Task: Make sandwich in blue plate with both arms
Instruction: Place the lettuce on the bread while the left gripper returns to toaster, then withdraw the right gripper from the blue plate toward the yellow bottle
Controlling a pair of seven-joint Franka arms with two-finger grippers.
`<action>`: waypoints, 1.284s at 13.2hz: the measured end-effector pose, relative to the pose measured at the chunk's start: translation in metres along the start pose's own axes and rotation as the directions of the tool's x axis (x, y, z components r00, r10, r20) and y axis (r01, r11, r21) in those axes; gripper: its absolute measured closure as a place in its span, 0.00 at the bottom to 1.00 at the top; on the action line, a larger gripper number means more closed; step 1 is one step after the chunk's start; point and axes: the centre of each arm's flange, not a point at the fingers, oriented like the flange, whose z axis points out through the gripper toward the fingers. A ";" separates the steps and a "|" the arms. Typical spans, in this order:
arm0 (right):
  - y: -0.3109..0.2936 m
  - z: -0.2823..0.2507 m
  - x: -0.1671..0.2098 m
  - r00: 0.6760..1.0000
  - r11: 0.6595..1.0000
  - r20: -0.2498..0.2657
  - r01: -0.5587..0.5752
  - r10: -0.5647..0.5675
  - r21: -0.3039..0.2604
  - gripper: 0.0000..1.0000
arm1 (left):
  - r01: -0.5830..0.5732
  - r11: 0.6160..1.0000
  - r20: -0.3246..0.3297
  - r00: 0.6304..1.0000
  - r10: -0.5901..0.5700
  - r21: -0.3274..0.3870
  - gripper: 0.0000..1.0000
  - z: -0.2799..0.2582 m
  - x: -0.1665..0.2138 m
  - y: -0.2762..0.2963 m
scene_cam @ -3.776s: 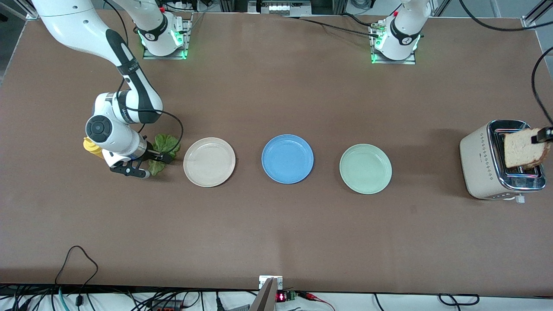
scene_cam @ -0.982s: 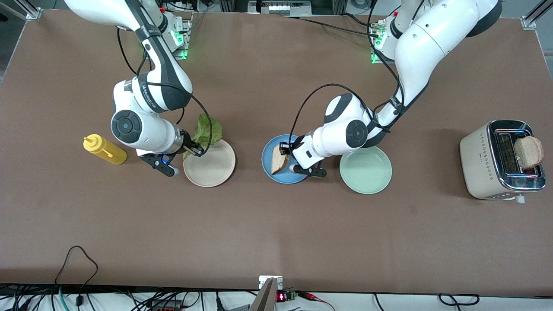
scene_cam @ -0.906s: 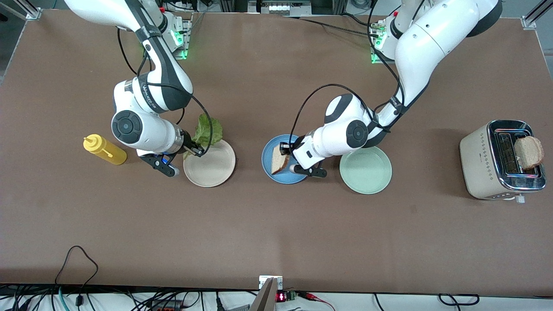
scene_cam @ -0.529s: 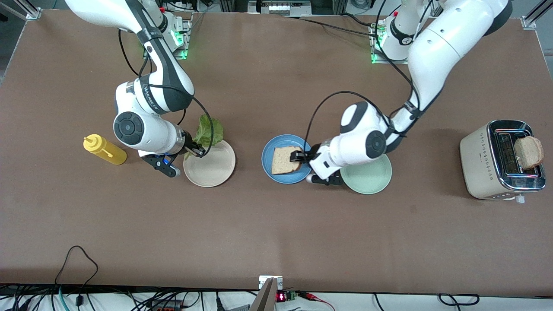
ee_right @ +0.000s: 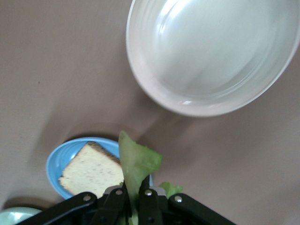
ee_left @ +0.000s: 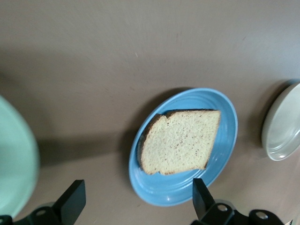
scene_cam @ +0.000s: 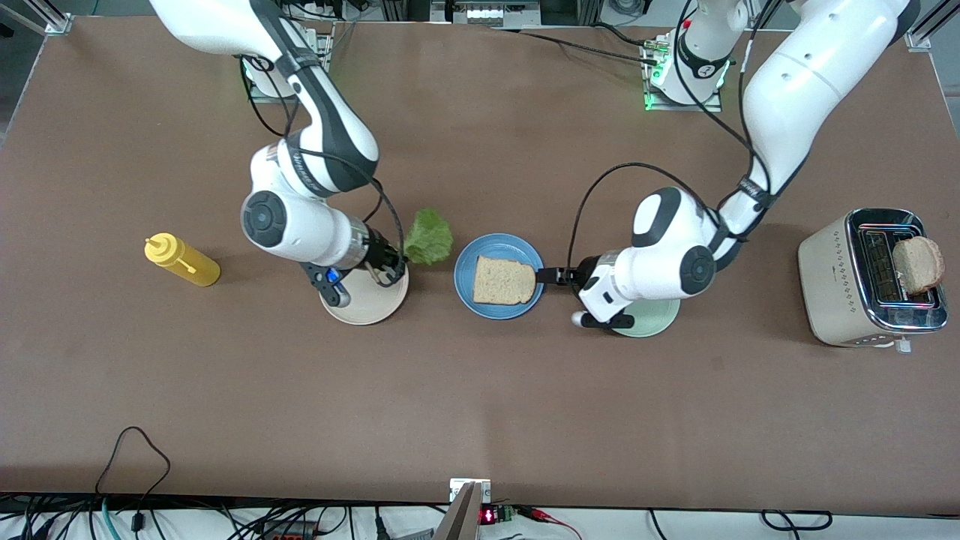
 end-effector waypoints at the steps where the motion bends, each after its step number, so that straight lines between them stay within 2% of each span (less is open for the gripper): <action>1: -0.010 0.012 -0.009 0.999 0.999 -0.001 -0.041 0.041 0.009 0.94 | -0.006 1.000 -0.033 0.999 0.007 0.030 0.00 -0.044 0.000 -0.003; 3: -0.030 0.033 -0.022 0.994 0.992 -0.009 -0.111 0.112 0.056 0.94 | -0.032 0.988 -0.112 0.992 0.049 0.152 0.00 -0.134 -0.006 -0.020; 5: -0.042 0.054 -0.033 0.985 0.979 -0.014 -0.168 0.171 0.116 0.94 | -0.045 0.960 -0.172 0.980 0.096 0.277 0.00 -0.209 -0.008 -0.056; 7: -0.053 0.074 -0.042 0.972 0.957 0.021 -0.235 0.235 0.167 0.94 | -0.059 0.933 -0.192 0.972 0.135 0.355 0.00 -0.272 -0.005 -0.110; 9: -0.059 0.095 -0.055 0.967 0.952 0.044 -0.254 0.250 0.172 0.94 | -0.028 0.899 -0.177 0.977 0.116 0.436 0.00 -0.325 -0.009 -0.160; 11: -0.059 0.119 -0.069 0.969 0.952 0.040 -0.247 0.244 0.178 0.94 | 0.015 0.887 -0.164 0.984 0.069 0.462 0.00 -0.366 -0.021 -0.178; 13: -0.057 0.138 -0.078 0.971 0.954 0.033 -0.240 0.238 0.181 0.94 | 0.027 0.885 -0.163 0.985 0.056 0.464 0.00 -0.392 -0.030 -0.170; 14: -0.057 0.142 -0.078 0.971 0.954 0.031 -0.239 0.237 0.180 0.89 | 0.025 0.885 -0.167 0.984 0.061 0.464 0.00 -0.399 -0.033 -0.164; 17: -0.058 0.141 -0.078 0.973 0.956 0.025 -0.229 0.228 0.184 0.61 | 0.014 0.882 -0.180 0.980 0.081 0.471 0.00 -0.406 -0.038 -0.147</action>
